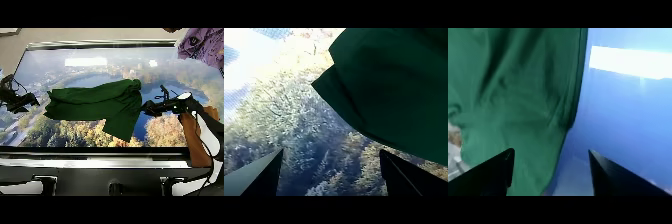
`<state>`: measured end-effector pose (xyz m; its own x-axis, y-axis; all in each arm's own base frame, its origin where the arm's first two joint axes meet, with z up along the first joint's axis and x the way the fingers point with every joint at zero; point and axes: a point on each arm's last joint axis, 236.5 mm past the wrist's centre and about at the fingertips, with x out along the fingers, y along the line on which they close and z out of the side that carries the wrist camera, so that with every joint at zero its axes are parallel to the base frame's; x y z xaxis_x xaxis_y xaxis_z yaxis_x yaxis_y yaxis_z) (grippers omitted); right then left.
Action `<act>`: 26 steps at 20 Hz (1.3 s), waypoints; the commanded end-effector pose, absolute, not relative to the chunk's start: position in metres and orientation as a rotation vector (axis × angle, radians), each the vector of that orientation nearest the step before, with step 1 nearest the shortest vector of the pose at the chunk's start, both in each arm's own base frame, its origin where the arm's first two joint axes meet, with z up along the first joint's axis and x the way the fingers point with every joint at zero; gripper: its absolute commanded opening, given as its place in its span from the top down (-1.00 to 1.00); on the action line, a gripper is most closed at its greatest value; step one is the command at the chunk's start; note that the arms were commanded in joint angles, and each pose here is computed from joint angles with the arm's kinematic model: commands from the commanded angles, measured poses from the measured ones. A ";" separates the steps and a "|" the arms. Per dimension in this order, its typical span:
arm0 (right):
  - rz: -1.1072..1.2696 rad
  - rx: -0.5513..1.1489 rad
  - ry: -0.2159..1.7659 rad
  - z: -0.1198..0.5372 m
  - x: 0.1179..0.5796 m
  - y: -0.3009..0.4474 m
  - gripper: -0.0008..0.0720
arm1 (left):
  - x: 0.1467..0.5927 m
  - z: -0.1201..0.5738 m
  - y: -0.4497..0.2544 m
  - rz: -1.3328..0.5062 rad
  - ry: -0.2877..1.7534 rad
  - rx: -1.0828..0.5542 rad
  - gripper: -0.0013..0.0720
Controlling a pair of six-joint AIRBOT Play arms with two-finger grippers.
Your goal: Fold the clothes and pants, and hang the long-sleeved shirts on hangers.
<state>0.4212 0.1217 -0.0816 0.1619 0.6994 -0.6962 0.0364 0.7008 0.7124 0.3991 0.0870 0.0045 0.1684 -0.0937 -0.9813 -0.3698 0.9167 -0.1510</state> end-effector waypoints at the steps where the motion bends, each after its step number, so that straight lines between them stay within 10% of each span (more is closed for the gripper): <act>1: 0.528 0.693 1.320 -0.087 0.428 0.130 -0.53 | 0.399 0.005 0.087 0.204 1.398 -0.398 -0.93; 6: 0.573 0.649 1.347 -0.097 0.421 0.157 -0.35 | 0.398 0.004 0.089 0.208 1.399 -0.402 -0.93; 9: 0.536 0.643 1.330 -0.101 0.428 0.151 0.33 | 0.391 0.004 0.092 0.242 1.420 -0.455 -0.94; 10: 0.536 0.623 1.323 -0.101 0.429 0.149 0.86 | 0.391 0.004 0.094 0.223 1.415 -0.466 -0.94; 17: 0.541 0.614 1.275 -0.076 0.434 0.149 0.91 | 0.392 -0.029 0.083 -0.069 1.202 -0.869 -0.94; 26: 0.574 0.645 1.311 -0.058 0.421 0.157 0.91 | 0.402 -0.076 0.093 -0.085 1.130 -0.849 -0.93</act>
